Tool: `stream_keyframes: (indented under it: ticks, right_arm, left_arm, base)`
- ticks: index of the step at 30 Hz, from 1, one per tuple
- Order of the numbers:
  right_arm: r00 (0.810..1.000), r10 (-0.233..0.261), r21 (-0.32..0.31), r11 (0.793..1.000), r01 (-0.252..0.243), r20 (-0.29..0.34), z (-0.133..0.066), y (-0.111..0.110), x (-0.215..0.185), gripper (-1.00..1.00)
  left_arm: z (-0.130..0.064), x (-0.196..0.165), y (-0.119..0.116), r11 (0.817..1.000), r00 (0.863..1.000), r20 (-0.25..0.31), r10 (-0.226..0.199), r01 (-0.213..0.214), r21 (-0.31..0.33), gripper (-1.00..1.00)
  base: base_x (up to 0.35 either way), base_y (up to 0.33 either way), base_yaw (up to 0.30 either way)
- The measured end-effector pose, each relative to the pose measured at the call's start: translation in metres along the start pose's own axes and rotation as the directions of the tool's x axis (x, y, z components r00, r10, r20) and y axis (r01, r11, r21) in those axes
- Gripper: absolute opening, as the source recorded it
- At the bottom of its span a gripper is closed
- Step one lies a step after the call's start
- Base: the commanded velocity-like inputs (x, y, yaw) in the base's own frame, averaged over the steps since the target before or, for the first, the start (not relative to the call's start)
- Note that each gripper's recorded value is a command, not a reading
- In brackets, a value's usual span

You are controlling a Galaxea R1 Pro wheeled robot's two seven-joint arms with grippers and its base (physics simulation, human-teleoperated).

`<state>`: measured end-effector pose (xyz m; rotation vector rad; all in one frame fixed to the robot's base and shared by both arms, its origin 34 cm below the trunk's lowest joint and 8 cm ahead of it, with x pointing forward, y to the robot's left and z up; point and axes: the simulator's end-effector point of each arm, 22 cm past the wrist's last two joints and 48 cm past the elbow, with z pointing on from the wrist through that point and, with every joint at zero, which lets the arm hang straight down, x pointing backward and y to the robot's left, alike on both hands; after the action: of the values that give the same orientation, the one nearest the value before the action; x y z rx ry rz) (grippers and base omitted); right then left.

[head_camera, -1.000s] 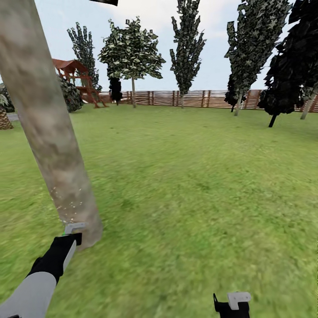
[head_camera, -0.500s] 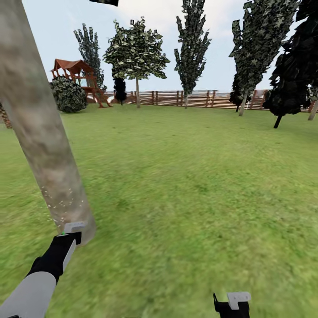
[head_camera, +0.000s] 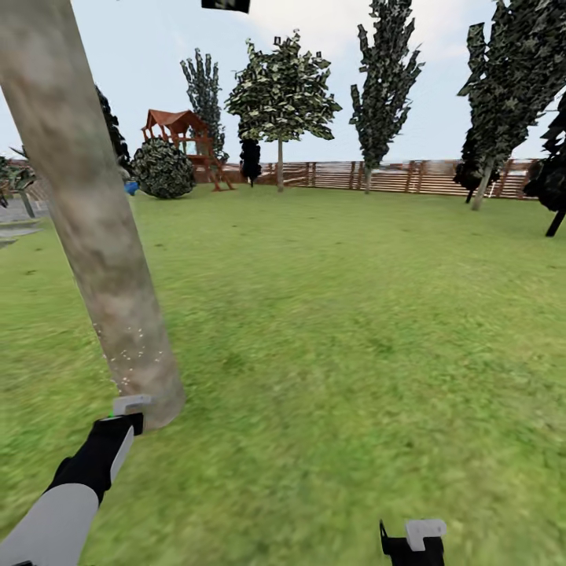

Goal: In the garden, pick up the pesticide atomizer on the floor and spray pesticide onto both trees until each tree trunk is fully covered.

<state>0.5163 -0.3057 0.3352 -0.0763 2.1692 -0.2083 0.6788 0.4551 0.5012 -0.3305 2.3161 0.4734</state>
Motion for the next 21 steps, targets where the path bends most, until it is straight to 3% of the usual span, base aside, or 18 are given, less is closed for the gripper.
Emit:
stream_keyframes:
  ticks: [5,14,17,19,21]
  right_arm:
    - [1.000,0.000,0.000,1.000,0.000,0.000,0.000,0.000,0.000,1.00]
    - [1.000,0.000,0.000,1.000,0.000,0.000,0.000,0.000,0.000,1.00]
    - [1.000,0.000,0.000,1.000,0.000,0.000,0.000,0.000,0.000,1.00]
    - [1.000,0.000,0.000,1.000,0.000,0.000,0.000,0.000,0.000,1.00]
    - [1.000,0.000,0.000,1.000,0.000,0.000,0.000,0.000,0.000,1.00]
  left_arm:
    - [0.002,0.005,0.029,0.996,0.999,-0.013,-0.047,0.045,-0.078,-1.00]
    - [0.004,0.013,0.028,0.996,0.998,-0.033,-0.053,0.051,-0.078,-1.00]
    - [0.007,0.040,0.028,0.996,0.996,-0.072,-0.049,0.043,-0.078,-1.00]
    - [0.010,0.043,0.029,0.993,0.995,-0.042,-0.095,0.091,-0.077,-1.00]
    - [0.014,0.063,0.022,0.992,0.992,-0.063,-0.111,0.106,-0.067,-1.00]
  base:
    - [0.200,-0.229,0.276]
    - [0.232,-0.192,0.258]
    - [0.260,-0.175,0.157]
    - [0.274,-0.169,0.033]
    - [0.277,-0.168,0.007]
